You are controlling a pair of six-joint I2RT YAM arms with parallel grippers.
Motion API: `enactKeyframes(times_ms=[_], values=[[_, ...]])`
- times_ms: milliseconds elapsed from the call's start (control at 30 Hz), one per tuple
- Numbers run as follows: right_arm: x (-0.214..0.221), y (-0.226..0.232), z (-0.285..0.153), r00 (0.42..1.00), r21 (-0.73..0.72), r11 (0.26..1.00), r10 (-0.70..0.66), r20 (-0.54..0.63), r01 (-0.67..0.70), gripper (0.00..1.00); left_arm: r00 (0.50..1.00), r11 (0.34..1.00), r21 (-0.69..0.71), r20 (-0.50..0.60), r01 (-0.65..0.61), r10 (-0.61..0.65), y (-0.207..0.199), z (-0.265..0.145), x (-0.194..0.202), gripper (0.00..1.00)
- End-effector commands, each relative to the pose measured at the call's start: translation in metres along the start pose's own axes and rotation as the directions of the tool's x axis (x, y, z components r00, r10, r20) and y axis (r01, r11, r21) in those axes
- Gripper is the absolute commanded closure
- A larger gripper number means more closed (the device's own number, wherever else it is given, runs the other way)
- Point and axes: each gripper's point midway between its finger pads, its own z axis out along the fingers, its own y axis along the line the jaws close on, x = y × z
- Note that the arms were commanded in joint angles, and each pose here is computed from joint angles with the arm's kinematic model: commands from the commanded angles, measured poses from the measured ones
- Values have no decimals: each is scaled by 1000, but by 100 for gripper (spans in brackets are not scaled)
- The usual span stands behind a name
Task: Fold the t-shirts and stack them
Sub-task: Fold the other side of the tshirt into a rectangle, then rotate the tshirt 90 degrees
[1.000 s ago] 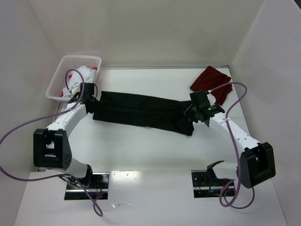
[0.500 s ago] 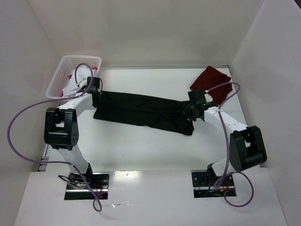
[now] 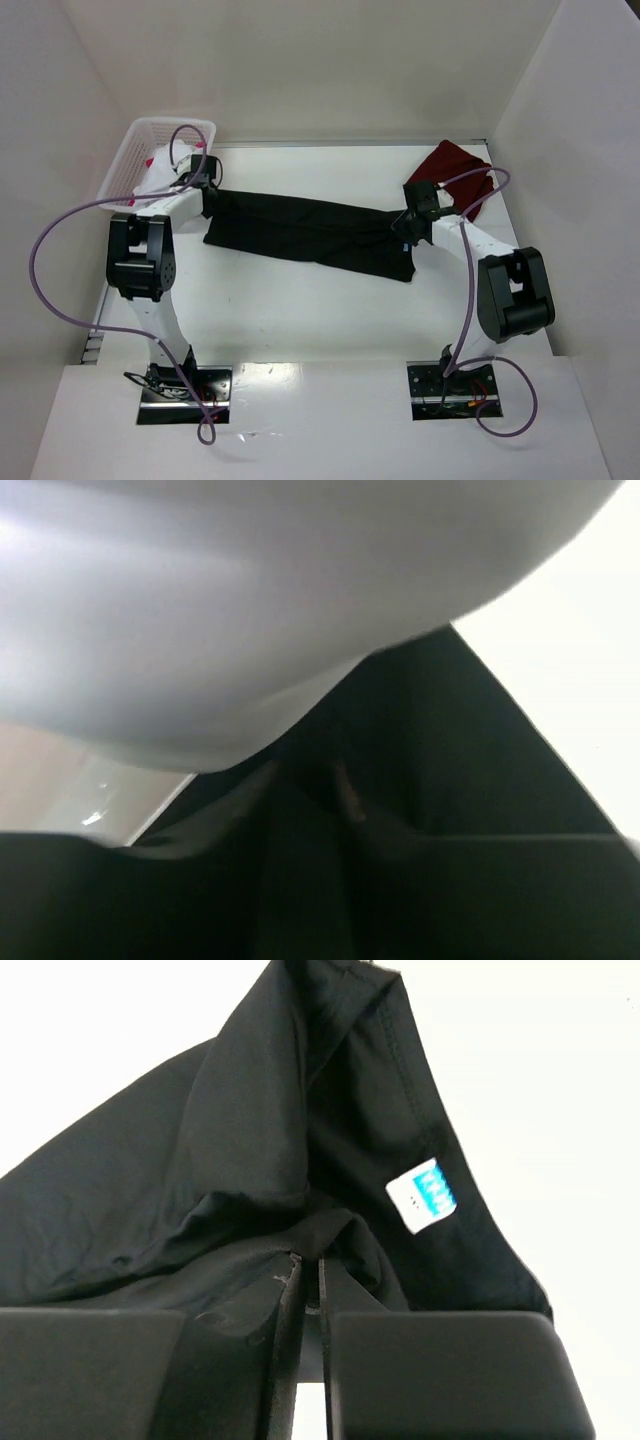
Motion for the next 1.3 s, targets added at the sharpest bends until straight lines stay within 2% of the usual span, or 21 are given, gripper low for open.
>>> enactKeyframes(times_ms=[0,67,100,133,167,267,333,500,567,600,633,733,767,833,933,967,1000,1100,1133,1233,1267], values=[[-32,23,0,996,-70,998,10,93,-4,87,998,998,57,59,-34,31,-20,-1,-22,58],[-41,31,0,994,-96,995,15,104,-5,72,995,996,70,81,-63,58,-31,-7,-27,38],[-41,31,0,994,-97,995,15,104,-5,62,995,995,76,89,-61,54,-34,-8,-31,32],[-43,37,1,994,-116,993,9,105,3,42,992,993,92,111,-67,56,-40,-15,-41,24],[-45,39,1,994,-124,992,1,113,13,33,992,992,98,110,-73,62,-44,-16,-38,19],[-59,56,-14,988,-193,981,11,156,19,11,988,984,157,139,-88,67,-56,-35,-52,11],[-67,62,-24,983,-212,977,12,184,28,9,986,972,217,158,-96,62,-67,-51,-61,10],[-76,77,-53,980,-281,959,13,198,44,11,980,908,391,179,-151,86,-97,-84,-68,8],[-69,76,-60,984,-306,951,7,176,48,13,976,853,480,164,-206,143,-109,-91,-56,8],[-63,68,-63,985,-304,951,6,174,48,13,971,823,520,181,-231,158,-114,-104,-57,8],[-58,65,-66,987,-313,949,11,158,39,14,963,755,598,172,-270,208,-127,-116,-44,8],[-39,47,-70,992,-317,948,9,122,30,21,907,628,660,229,-412,354,-135,-125,-24,8],[-32,45,-70,995,-324,946,13,101,21,23,861,566,666,250,-485,443,-139,-125,-8,8],[-12,39,-69,999,-328,945,3,51,14,31,811,514,660,267,-548,521,-141,-120,7,8],[21,38,-63,1000,-307,951,-29,-4,26,38,742,419,664,319,-619,590,-146,-118,19,8],[30,40,-62,999,-308,950,-48,-18,41,43,723,393,664,335,-636,605,-145,-116,23,4],[36,39,-59,999,-288,957,-44,-29,33,47,670,337,639,394,-692,629,-148,-117,23,4],[51,35,-48,996,-236,970,-68,-51,54,58,556,274,571,405,-774,726,-142,-96,41,3],[51,34,-48,996,-236,970,-68,-51,54,59,486,224,531,427,-817,763,-137,-88,41,3],[53,30,-41,997,-210,977,-60,-56,47,64,367,148,483,398,-863,841,-126,-64,53,3],[54,31,-38,997,-210,977,-60,-56,47,66,350,139,481,381,-866,856,-121,-57,57,3]])
